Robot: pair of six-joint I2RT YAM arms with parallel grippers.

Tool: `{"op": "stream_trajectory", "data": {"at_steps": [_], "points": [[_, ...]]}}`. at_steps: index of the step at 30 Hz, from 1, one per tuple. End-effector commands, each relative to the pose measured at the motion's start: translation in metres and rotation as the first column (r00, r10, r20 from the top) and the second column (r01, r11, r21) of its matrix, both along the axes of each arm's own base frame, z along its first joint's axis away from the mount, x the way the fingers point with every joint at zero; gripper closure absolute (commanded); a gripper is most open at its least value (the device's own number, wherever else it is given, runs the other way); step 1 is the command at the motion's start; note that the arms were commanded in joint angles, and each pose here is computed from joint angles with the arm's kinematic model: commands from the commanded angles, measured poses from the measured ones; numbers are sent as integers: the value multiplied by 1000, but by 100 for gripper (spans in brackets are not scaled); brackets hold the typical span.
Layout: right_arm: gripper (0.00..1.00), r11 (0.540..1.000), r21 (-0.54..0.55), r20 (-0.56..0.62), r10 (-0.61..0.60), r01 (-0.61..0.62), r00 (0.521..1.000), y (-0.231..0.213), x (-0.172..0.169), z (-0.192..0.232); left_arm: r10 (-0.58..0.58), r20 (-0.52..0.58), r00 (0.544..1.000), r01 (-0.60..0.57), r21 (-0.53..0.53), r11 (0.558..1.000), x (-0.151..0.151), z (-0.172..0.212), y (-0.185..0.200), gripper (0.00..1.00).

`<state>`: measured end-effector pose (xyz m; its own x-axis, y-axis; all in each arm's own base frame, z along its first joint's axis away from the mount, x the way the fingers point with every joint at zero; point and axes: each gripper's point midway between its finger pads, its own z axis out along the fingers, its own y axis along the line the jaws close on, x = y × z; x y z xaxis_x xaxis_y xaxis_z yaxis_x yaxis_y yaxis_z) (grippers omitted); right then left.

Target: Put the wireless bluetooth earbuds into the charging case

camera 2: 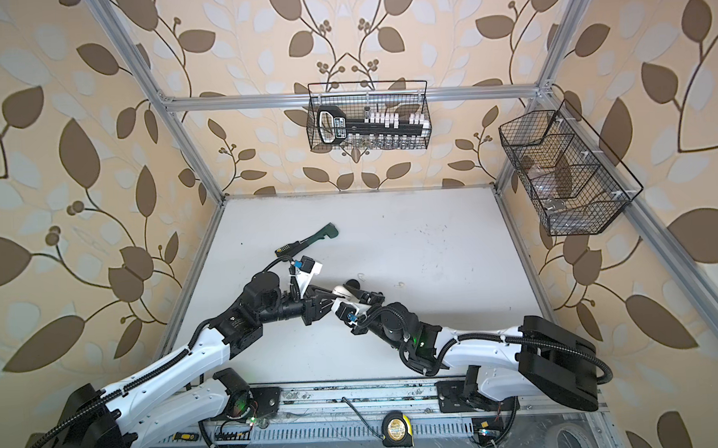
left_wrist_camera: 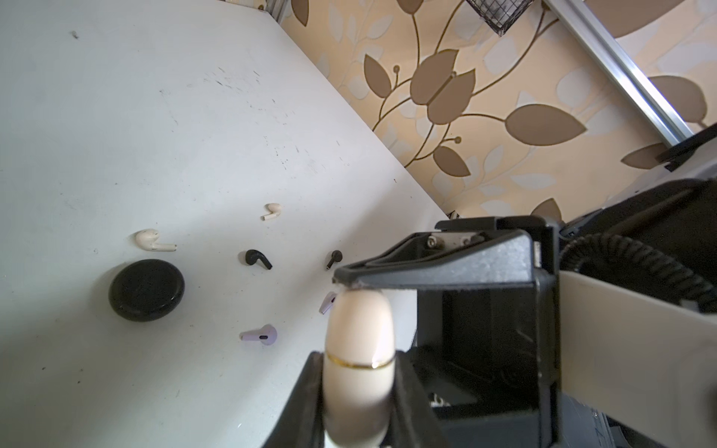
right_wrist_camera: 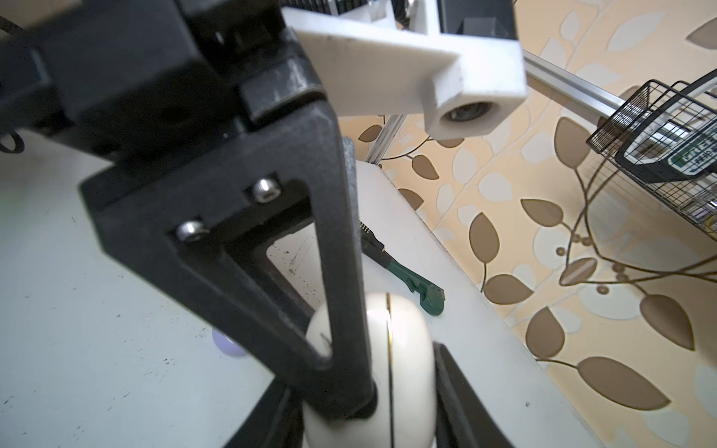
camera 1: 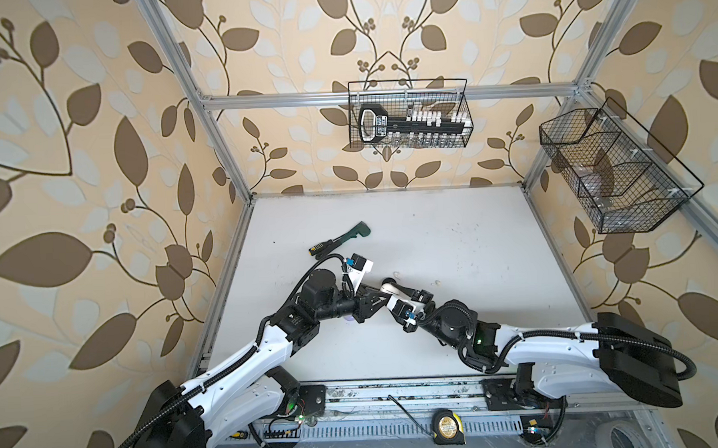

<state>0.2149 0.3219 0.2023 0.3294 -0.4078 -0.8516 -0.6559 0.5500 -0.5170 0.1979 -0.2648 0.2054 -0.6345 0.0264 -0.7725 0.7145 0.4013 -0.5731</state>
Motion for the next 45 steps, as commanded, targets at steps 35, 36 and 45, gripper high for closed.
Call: {"op": "stream_trajectory", "data": {"at_steps": [35,36,45], "points": [[75,989,132,74,51,-60,996,-8,-13,42,-183,72,980,188,-73,979,-31,26,-18,68],[75,989,132,77,49,-59,996,-8,-13,43,-184,72,980,189,-72,979,-31,26,-19,70],[64,986,141,79,74,-84,994,-9,-18,46,-202,87,976,208,-63,976,-32,25,-23,87]]}}
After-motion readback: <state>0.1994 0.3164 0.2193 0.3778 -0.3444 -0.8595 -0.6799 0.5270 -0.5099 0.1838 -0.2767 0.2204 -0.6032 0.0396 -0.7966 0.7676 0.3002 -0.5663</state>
